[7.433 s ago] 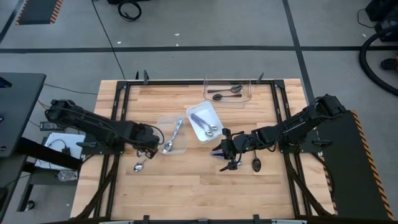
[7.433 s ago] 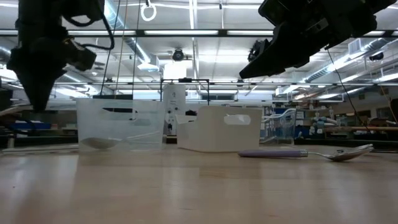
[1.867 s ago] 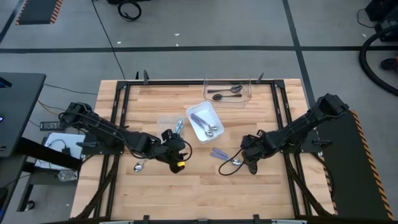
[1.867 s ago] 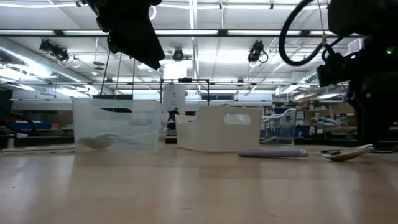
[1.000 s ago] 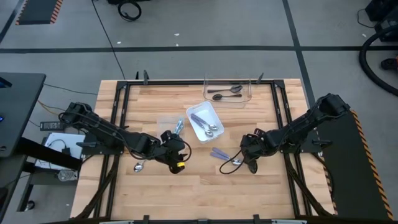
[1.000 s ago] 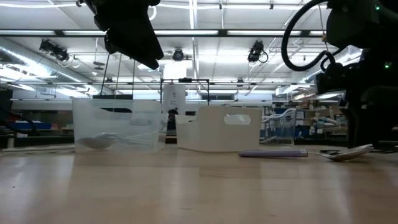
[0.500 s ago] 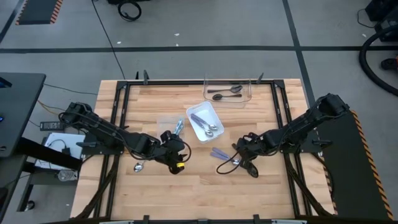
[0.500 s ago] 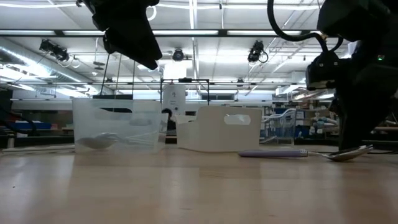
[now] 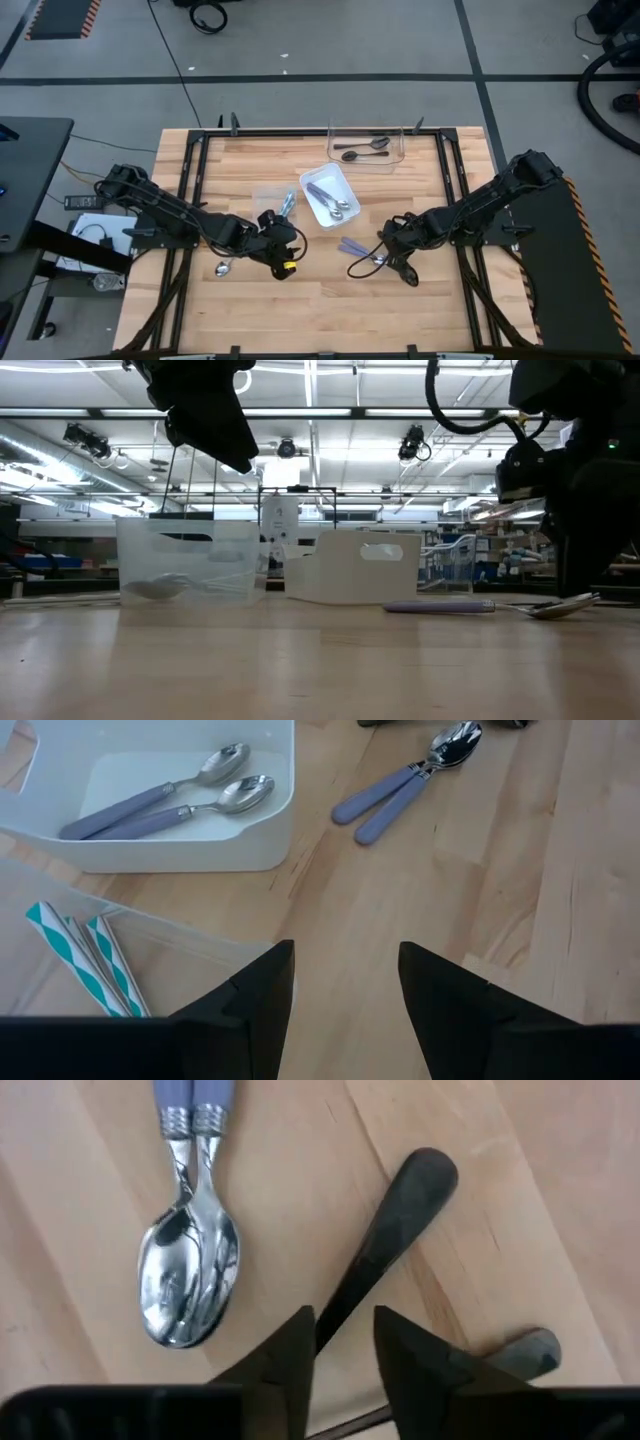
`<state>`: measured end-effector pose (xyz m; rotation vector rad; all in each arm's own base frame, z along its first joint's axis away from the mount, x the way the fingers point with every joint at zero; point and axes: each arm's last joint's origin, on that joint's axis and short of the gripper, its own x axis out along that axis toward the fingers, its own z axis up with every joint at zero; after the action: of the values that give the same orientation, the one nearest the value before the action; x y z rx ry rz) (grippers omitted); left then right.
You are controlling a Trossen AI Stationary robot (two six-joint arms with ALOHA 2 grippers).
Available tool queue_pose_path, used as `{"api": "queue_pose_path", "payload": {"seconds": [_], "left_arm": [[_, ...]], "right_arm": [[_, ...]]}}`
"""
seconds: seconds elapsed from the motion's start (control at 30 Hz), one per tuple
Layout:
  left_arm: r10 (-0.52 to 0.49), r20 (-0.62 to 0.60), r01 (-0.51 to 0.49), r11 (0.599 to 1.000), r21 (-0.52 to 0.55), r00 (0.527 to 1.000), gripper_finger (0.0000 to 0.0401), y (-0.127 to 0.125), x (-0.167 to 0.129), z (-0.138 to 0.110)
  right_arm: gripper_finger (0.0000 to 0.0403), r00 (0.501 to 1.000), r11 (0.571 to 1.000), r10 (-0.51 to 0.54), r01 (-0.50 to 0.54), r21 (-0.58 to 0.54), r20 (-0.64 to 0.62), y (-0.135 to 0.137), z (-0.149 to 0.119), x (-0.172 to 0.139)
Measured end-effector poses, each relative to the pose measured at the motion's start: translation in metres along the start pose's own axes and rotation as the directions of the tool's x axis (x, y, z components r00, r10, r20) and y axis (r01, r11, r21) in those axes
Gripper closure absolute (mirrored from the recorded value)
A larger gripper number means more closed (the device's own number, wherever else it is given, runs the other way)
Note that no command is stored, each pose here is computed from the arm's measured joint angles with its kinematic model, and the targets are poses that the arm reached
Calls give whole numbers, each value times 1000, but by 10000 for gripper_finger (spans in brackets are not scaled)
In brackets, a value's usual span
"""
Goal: Sort silverware by color (type)
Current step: Put the black spoon into the top transparent bin
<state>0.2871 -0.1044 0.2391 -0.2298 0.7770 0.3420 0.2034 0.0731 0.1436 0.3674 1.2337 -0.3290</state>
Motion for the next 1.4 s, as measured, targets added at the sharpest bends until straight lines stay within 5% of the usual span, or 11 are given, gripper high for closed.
{"api": "queue_pose_path", "payload": {"seconds": [0.2, 0.9, 1.4], "left_arm": [[0, 0, 0, 1000, 3, 1000, 213, 0, 0, 0], [1, -1, -1, 999, 55, 1000, 213, 0, 0, 0], [-3, -1, 3, 1000, 21, 1000, 213, -1, -1, -1]], "right_arm": [[249, 1000, 998, 8, -8, 55, 5, 7, -3, -4], [253, 994, 990, -79, 87, 110, -74, 26, -30, 13], [309, 995, 994, -80, 84, 69, -58, 24, -30, 12]]}}
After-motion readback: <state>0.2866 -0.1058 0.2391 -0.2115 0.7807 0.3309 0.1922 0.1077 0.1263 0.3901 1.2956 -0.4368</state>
